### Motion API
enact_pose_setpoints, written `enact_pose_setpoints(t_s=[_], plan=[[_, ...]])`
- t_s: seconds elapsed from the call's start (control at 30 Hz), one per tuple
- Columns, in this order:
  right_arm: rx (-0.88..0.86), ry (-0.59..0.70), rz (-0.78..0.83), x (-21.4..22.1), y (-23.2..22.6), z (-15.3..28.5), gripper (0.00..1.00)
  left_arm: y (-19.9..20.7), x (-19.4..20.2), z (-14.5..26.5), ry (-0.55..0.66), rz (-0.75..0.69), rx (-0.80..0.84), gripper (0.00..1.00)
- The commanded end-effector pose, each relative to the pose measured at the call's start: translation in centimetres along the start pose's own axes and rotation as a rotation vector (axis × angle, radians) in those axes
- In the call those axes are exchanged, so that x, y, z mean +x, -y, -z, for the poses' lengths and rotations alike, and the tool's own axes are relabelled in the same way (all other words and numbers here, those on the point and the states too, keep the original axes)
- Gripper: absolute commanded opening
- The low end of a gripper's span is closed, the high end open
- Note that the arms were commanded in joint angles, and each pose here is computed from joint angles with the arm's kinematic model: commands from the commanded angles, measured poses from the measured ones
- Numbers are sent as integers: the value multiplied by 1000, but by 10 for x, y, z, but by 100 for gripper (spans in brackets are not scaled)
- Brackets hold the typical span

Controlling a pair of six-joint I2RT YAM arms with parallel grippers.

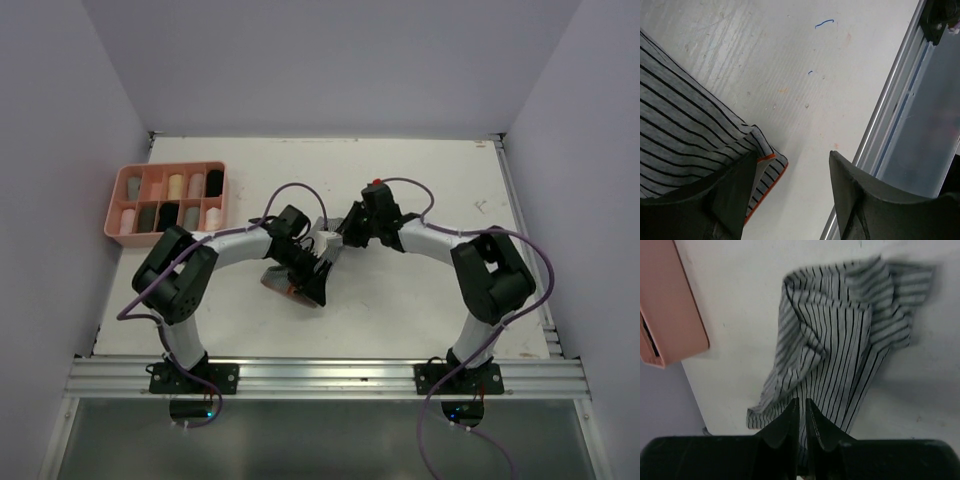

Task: Roll the underwear
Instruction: Fold the underwear

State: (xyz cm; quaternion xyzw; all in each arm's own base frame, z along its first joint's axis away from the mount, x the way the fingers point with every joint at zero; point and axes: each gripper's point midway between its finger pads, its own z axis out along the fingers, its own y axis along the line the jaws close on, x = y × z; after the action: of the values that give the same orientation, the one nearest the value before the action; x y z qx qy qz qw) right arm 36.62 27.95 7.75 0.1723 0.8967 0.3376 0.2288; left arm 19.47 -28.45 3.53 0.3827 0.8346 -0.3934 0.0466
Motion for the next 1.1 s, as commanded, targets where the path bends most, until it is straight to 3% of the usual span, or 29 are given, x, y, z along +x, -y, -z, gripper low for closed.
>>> enact_pose_setpoints(t_s=[0.0,0.37,0.7,0.8,0.93,1.0,1.07], plan=[[-114,-74,-32,35,-27,-1,13,-24,4,6,-14,-21,-146,66],[26,-197,-14,78,26,-37,9,-12,-9,21,21,-62,-194,77],[28,-214,23,82,32,-40,8,9,-26,50,92,-185,-251,77],[-56,-202,17,77,12,-35,17,8,-35,66,140,-269,-319,70],[-193,-162,7,64,-31,-12,24,-8,-33,83,109,-383,-441,25],[-194,-145,-1,59,-37,-3,25,-11,-30,85,80,-454,-451,22],[-204,-104,-7,51,-45,11,26,-8,-30,86,70,-494,-448,29]])
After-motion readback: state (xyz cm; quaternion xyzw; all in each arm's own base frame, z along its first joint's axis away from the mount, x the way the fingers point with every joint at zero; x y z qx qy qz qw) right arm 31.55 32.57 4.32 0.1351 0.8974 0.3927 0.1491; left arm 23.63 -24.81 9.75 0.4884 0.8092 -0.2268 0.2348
